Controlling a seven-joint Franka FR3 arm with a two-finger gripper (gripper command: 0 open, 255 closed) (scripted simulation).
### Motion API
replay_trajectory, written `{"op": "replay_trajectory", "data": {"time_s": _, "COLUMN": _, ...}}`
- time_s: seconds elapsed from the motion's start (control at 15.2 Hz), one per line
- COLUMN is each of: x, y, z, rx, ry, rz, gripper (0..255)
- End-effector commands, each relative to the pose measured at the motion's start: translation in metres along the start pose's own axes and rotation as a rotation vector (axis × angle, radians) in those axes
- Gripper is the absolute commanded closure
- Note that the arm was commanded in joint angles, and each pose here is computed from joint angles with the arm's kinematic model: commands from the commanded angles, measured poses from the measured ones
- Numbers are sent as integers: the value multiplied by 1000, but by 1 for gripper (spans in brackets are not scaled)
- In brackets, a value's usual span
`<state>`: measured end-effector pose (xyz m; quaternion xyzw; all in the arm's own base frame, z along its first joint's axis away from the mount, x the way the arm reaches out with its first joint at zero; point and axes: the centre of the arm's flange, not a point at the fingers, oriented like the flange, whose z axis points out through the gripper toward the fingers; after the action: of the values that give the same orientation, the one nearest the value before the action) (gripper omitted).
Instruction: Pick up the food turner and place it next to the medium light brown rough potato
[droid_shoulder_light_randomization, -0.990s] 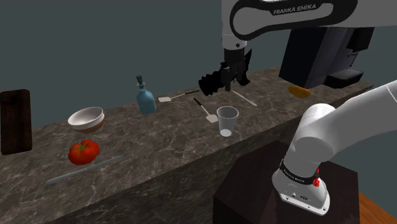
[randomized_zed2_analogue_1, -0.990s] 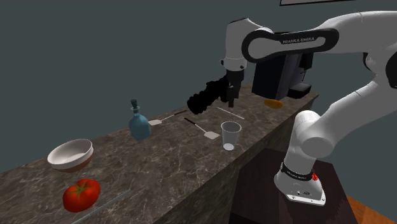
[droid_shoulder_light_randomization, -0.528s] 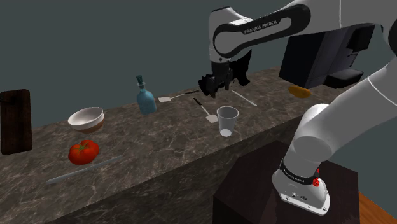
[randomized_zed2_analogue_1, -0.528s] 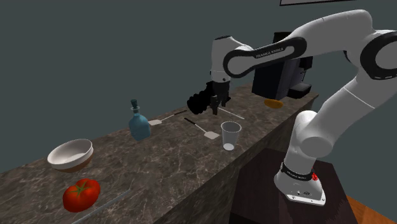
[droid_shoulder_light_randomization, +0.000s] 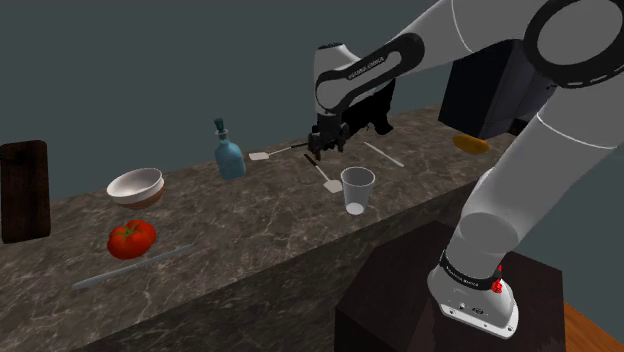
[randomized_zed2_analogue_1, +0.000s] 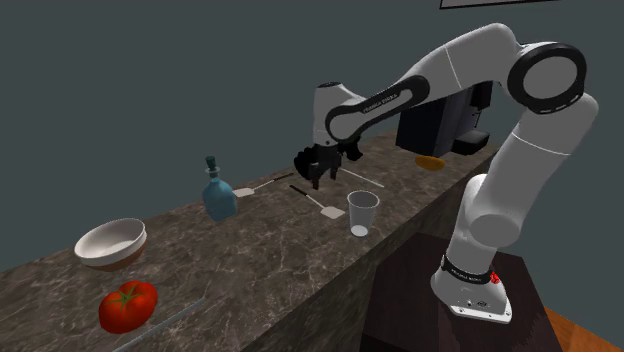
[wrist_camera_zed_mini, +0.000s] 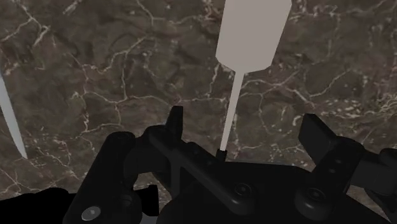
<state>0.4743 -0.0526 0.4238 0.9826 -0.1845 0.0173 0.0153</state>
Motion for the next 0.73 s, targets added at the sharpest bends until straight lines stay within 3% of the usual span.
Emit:
{"op": "replay_trajectory", "data": {"time_s": 0.0, "x": 19, "y": 0, "z": 18, "rx": 7, "ry": 10, "rz": 43, "gripper": 0}}
{"op": "replay_trajectory", "data": {"time_s": 0.26, "x": 51, "y": 1, "z": 48, "rx": 18, "ry": 25, "rz": 114, "gripper": 0}}
{"op": "replay_trajectory", "data": {"time_s": 0.66, "x": 52, "y": 1, "z": 79, "rx": 18, "ry": 25, "rz": 114, "gripper": 0}}
